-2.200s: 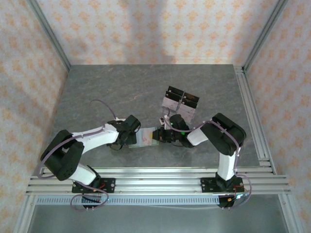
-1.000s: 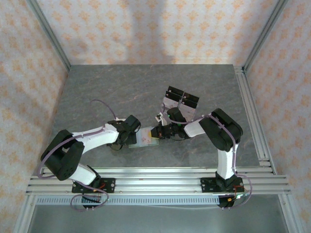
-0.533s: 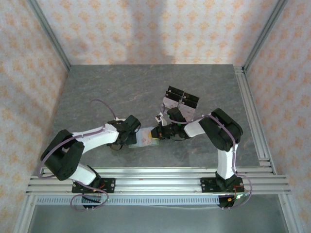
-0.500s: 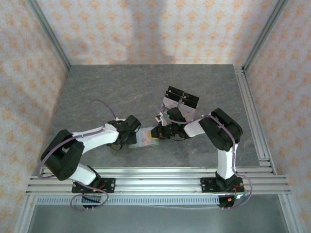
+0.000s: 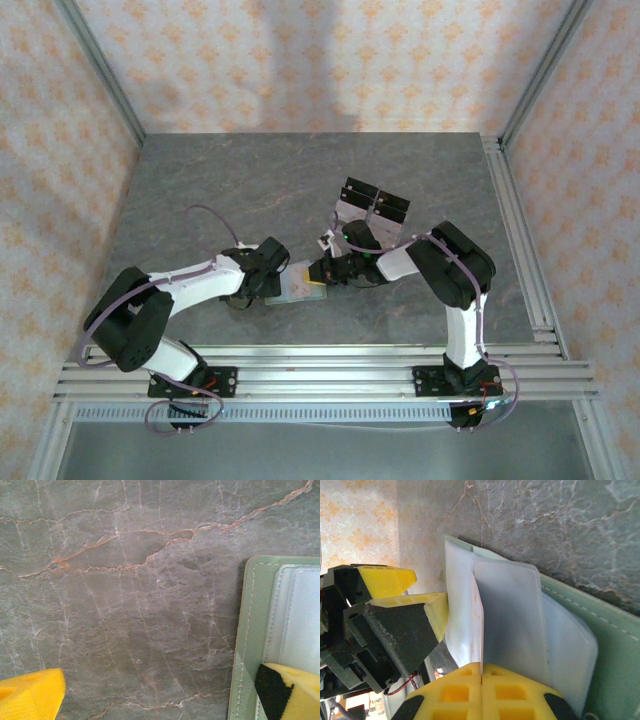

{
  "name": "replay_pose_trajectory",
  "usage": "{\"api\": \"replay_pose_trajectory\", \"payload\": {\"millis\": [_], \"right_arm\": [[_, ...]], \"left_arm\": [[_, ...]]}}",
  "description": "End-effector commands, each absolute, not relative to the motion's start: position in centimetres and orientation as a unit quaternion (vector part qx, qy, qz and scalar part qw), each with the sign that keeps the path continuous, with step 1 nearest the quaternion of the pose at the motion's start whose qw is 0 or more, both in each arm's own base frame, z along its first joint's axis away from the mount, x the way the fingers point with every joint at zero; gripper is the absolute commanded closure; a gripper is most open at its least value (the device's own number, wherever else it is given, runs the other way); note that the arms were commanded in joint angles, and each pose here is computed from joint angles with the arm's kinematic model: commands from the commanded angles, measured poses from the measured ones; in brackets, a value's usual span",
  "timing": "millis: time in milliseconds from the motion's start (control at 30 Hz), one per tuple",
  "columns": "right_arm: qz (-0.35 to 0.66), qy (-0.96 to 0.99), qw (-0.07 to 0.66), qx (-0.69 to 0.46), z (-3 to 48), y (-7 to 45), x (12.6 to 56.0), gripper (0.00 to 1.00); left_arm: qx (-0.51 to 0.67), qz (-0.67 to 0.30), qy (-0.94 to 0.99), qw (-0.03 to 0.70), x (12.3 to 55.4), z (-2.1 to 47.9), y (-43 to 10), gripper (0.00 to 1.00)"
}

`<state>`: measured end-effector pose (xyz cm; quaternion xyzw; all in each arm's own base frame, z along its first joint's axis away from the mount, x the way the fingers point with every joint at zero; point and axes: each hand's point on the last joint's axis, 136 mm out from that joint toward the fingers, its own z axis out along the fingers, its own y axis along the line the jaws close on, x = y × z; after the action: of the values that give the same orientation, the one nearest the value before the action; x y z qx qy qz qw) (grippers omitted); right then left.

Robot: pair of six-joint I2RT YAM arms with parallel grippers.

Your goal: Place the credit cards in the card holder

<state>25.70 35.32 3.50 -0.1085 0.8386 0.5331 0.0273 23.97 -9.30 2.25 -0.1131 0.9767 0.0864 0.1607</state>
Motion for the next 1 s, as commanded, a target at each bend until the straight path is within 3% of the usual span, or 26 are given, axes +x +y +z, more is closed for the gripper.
{"api": "replay_pose_trajectory", "payload": {"millis": [0, 967], "right_arm": [[0.506, 0.857, 0.052, -0.090, 2.1, 34.7, 26.8, 1.00], [0.506, 0.857, 0.052, -0.080, 1.7, 34.5, 26.4, 1.00]], "left_arm": [[-0.103, 0.149, 0.974, 0.138, 22.5, 1.1, -7.1, 0.00], [-0.102, 0.147, 0.974, 0.139, 22.5, 1.0, -7.2, 0.00]]}}
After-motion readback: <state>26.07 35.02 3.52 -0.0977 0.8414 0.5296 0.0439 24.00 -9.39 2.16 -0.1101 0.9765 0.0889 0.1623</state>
